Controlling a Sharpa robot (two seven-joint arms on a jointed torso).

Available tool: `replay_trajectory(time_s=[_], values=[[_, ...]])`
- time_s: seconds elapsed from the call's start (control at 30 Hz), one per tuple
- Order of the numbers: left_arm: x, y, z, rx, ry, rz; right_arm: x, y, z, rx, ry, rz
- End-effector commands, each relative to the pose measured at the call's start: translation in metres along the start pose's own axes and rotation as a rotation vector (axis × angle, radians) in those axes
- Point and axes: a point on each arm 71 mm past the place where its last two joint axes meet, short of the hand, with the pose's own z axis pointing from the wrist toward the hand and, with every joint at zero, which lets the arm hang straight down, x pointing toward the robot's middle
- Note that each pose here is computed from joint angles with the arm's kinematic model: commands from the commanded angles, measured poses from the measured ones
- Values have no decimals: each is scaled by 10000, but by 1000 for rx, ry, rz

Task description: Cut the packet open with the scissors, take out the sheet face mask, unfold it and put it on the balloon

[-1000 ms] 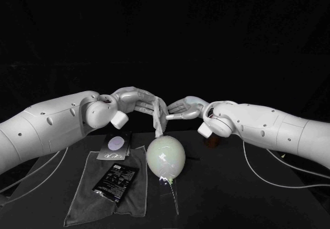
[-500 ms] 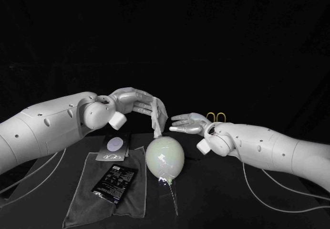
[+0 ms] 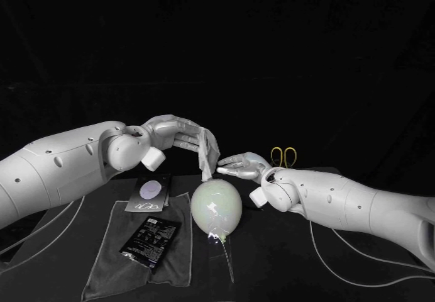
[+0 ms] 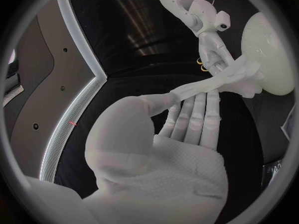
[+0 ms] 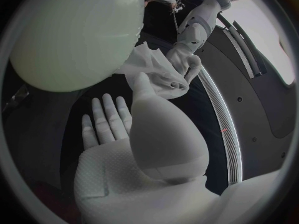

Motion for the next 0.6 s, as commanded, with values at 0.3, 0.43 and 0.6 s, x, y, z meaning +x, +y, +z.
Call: replay_trajectory(time_s=[0.3,0.43,0.6], values=[[52,-39,11,21,18,-2,132,44,45,-38,19,67],[51,-40,10,22,17,1,146,48,48,-39,24,70],[46,-41,7,22,16,2,154,48,49,-38,33,73]])
